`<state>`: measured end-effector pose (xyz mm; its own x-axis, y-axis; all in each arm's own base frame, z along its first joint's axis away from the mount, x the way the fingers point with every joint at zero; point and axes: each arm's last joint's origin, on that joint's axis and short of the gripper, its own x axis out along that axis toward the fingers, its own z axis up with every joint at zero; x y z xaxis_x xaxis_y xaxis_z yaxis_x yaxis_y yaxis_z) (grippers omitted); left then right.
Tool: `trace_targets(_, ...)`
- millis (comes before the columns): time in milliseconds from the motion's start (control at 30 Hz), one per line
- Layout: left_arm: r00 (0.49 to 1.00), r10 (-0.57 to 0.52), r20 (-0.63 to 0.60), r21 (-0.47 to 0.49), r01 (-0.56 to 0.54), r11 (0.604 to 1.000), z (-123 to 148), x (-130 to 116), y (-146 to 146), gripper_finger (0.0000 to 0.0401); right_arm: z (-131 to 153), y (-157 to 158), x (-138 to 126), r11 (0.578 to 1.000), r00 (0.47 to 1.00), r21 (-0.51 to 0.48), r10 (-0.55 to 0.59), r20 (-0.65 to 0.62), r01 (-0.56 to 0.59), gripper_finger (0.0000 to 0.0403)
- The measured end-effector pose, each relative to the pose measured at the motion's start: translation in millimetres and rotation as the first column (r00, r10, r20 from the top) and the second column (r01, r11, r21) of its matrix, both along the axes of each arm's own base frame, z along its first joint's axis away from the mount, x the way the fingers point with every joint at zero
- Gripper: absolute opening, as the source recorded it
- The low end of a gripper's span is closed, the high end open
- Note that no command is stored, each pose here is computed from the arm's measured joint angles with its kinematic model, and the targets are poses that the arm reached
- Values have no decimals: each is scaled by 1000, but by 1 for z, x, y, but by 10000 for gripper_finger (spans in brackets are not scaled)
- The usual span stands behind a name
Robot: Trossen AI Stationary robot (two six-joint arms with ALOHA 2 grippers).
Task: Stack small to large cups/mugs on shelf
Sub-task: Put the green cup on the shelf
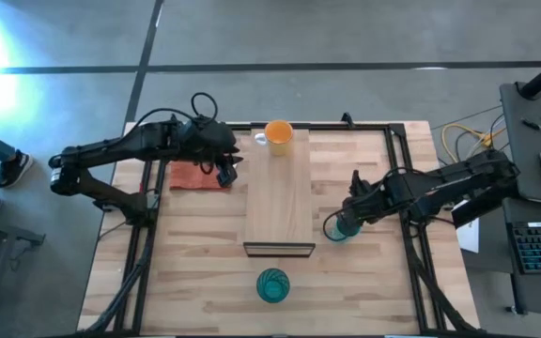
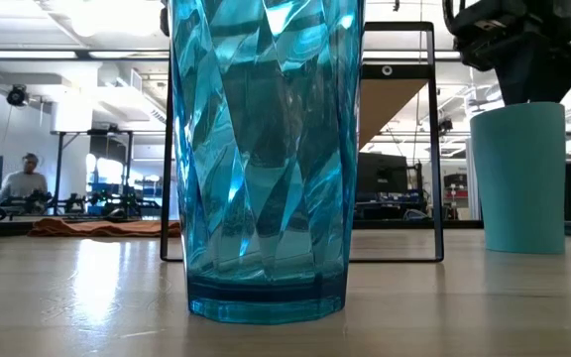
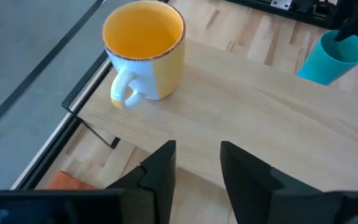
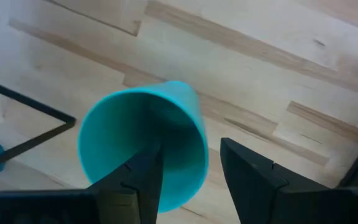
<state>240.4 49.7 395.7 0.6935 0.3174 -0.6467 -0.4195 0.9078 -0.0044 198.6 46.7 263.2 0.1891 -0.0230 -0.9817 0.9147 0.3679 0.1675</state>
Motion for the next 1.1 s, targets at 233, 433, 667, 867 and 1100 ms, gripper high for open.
trace_targets(233,1000,0,-5,-1,0,1000,-1,0,0,112,-17,1,2,1000,998,6,3,-63,-3,145)
trace_targets(433,1000,2,-8,0,-2,1000,-2,0,0,112,-28,2,5,1000,994,7,31,-104,-31,97)
trace_targets(667,999,5,-50,-9,-5,1000,-5,-3,0,112,-23,3,7,997,992,9,81,-97,-80,13)
trace_targets(867,997,5,-78,-14,-6,1000,-7,-7,-1,112,12,3,11,991,991,-14,130,-38,-130,9)
trace_targets(1100,996,43,-72,9,-42,999,-9,-17,-2,111,80,1,11,978,977,-101,170,-132,-184,9)
